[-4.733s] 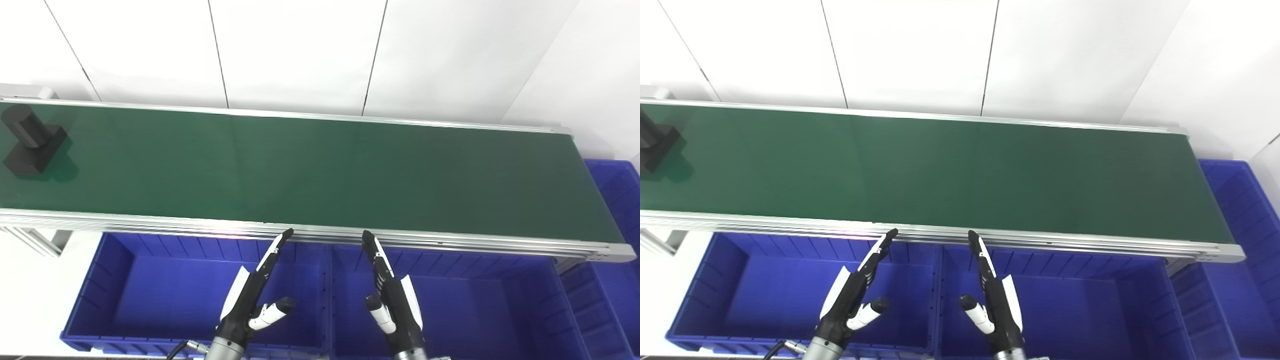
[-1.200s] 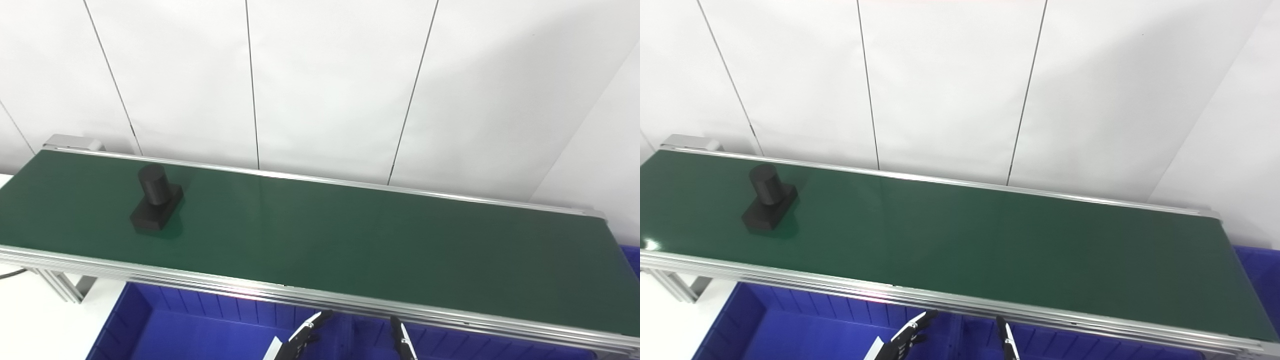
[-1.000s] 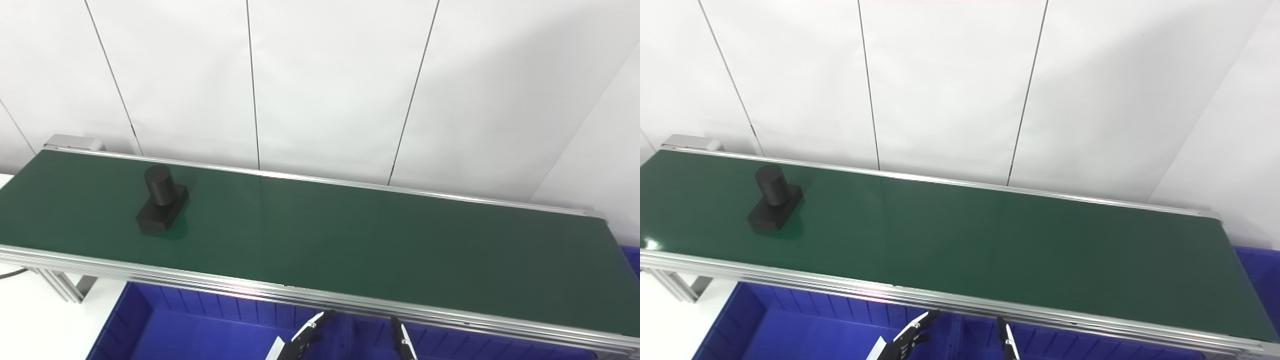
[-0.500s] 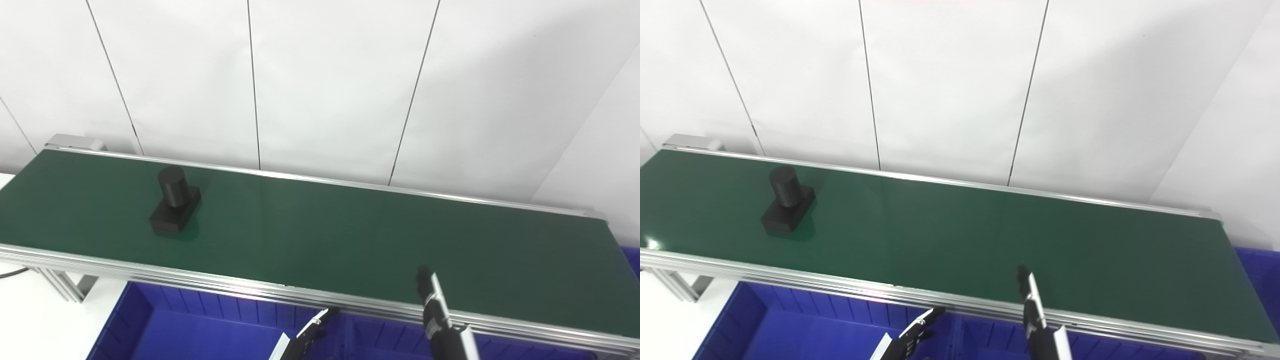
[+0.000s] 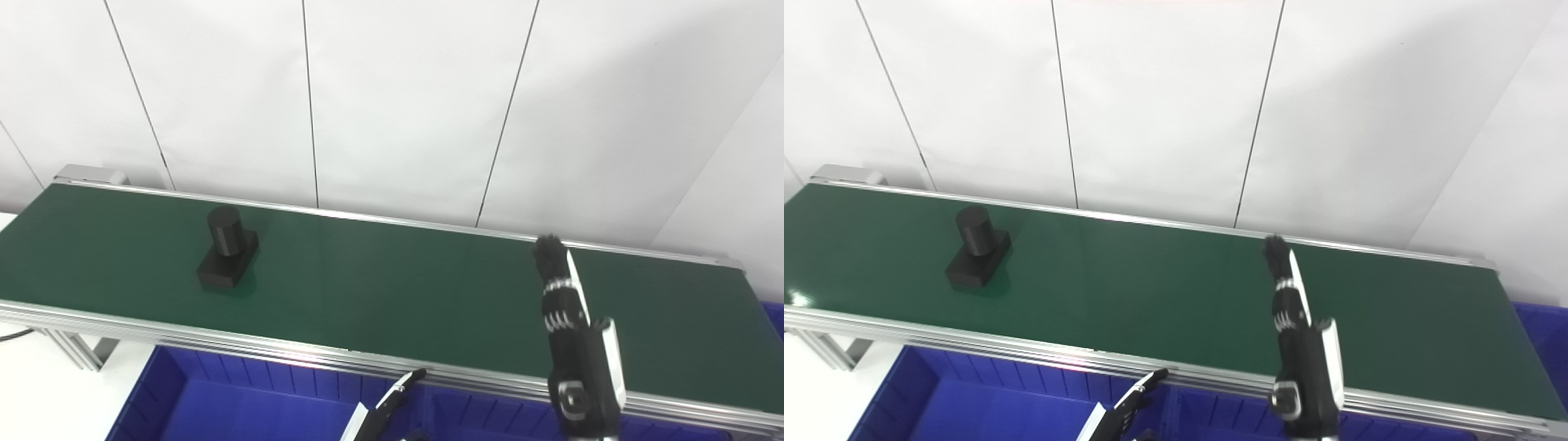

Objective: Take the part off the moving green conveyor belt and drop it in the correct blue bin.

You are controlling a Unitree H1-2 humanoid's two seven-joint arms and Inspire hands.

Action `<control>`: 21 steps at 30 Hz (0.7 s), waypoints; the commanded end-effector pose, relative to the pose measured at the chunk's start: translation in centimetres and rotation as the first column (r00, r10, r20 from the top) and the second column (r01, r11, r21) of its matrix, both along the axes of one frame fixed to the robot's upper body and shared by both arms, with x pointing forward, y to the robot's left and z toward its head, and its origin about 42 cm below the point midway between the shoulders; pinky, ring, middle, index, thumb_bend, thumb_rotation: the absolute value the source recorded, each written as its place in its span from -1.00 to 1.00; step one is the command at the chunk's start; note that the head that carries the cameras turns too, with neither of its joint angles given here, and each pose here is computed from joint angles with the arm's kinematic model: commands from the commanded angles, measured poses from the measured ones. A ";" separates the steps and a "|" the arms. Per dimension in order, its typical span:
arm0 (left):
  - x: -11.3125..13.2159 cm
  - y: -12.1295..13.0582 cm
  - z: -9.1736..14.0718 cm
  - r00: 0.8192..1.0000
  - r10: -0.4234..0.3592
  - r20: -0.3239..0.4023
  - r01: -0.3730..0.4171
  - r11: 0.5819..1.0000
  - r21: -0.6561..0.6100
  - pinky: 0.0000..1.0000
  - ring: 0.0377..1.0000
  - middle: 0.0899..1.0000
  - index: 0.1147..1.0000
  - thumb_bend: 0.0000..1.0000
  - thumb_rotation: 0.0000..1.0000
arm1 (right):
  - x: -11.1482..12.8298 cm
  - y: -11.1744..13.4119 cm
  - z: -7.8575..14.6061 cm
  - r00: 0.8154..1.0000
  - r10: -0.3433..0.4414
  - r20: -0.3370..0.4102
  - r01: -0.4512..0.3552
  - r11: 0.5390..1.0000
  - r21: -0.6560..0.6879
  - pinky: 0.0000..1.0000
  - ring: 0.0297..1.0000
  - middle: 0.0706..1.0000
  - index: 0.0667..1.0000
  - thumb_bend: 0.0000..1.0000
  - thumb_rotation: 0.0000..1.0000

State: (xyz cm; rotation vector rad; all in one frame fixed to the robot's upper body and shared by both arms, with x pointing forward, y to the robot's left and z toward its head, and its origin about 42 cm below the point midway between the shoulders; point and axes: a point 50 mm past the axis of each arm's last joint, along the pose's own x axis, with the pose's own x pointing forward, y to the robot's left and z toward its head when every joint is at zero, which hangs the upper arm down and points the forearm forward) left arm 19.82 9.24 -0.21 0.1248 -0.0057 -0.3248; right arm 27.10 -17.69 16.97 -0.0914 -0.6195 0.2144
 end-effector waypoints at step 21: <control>1.3 -2.6 1.1 0.997 0.005 0.073 -0.003 0.999 -0.032 0.80 0.90 0.88 0.78 0.45 0.86 | 14.5 1.2 1.3 0.999 0.008 -0.052 -0.012 0.996 -0.092 0.43 0.55 0.67 0.75 1.00 0.04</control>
